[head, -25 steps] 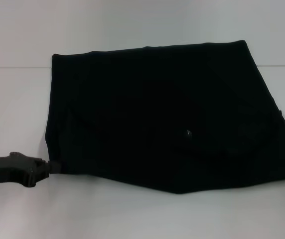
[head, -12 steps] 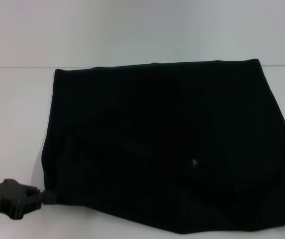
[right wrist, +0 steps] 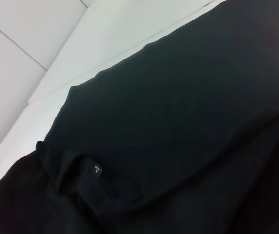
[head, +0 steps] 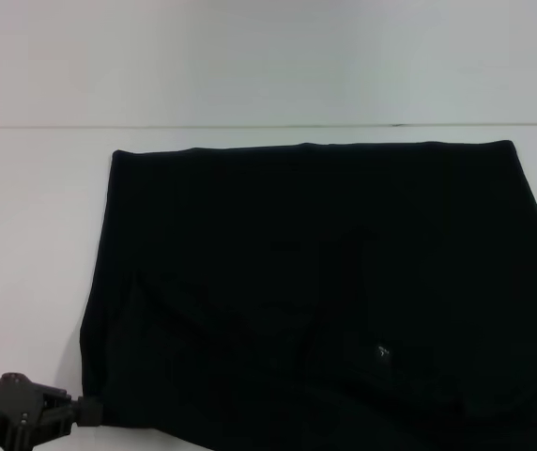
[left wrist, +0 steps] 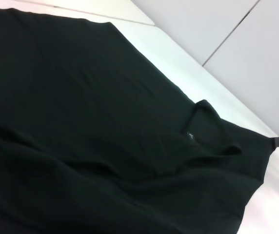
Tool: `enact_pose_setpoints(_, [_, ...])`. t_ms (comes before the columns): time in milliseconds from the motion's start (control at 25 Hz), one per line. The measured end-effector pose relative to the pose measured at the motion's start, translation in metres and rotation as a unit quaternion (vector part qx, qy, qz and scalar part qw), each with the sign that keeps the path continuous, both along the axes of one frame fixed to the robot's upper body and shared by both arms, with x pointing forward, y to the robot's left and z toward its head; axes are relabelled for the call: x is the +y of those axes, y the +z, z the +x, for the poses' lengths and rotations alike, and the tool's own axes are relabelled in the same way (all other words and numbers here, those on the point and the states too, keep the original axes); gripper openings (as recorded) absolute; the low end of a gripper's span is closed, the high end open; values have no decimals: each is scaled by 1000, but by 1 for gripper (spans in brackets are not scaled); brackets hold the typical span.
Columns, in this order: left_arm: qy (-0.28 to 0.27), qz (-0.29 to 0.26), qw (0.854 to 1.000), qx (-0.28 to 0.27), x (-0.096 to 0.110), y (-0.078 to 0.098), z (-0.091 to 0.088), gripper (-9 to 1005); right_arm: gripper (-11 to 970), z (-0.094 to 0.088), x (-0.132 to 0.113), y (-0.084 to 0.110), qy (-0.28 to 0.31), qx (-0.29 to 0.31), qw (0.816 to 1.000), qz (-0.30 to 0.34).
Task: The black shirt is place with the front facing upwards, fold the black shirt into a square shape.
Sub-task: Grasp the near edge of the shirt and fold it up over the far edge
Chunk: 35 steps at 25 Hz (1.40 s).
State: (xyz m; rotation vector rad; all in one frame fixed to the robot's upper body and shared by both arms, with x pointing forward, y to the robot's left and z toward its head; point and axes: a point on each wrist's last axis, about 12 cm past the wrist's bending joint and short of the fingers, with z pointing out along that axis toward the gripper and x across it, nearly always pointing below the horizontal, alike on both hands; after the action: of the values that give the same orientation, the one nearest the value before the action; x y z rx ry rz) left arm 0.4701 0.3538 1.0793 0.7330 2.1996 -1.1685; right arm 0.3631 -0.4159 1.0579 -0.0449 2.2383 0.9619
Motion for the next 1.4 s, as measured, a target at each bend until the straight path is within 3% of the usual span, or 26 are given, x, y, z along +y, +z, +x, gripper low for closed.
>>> enact_pose_setpoints(200, [0, -5, 1000, 2, -2, -1, 1, 1, 22, 4, 1, 1, 5, -5, 1000, 0])
enact_pose_setpoints(480, [23, -15, 999, -24, -6, 10, 23, 0, 20, 42, 0, 16, 14, -28, 999, -5])
enact_pose_setpoints(600, [51, -14, 997, -48, -10, 20, 48, 0, 20, 70, -3, 28, 12, -42, 999, -13])
enact_pose_setpoints(640, [68, -8, 996, -61, -16, 26, 67, 0, 20, 84, -3, 33, 11, -49, 999, -16])
enact_pose_setpoints(720, [81, -3, 994, -67, -21, 29, 80, 0, 20, 107, -2, 42, 10, -61, 998, -23])
enact_pose_setpoints(880, [131, 20, 988, -83, -36, 40, 127, 1, 20, 165, 4, 58, 2, -80, 996, -37])
enact_pose_setpoints(1120, [241, 77, 960, -122, -63, 47, 187, 1, 20, 246, 24, 68, -35, -89, 990, -103])
enact_pose_setpoints(1240, [288, 109, 941, -139, -75, 44, 203, 1, 19, 280, 44, 68, -52, -92, 982, -156])
enact_pose_setpoints(1400, [324, 147, 920, -162, -88, 41, 215, 1, 19, 306, 69, 69, -68, -101, 970, -212])
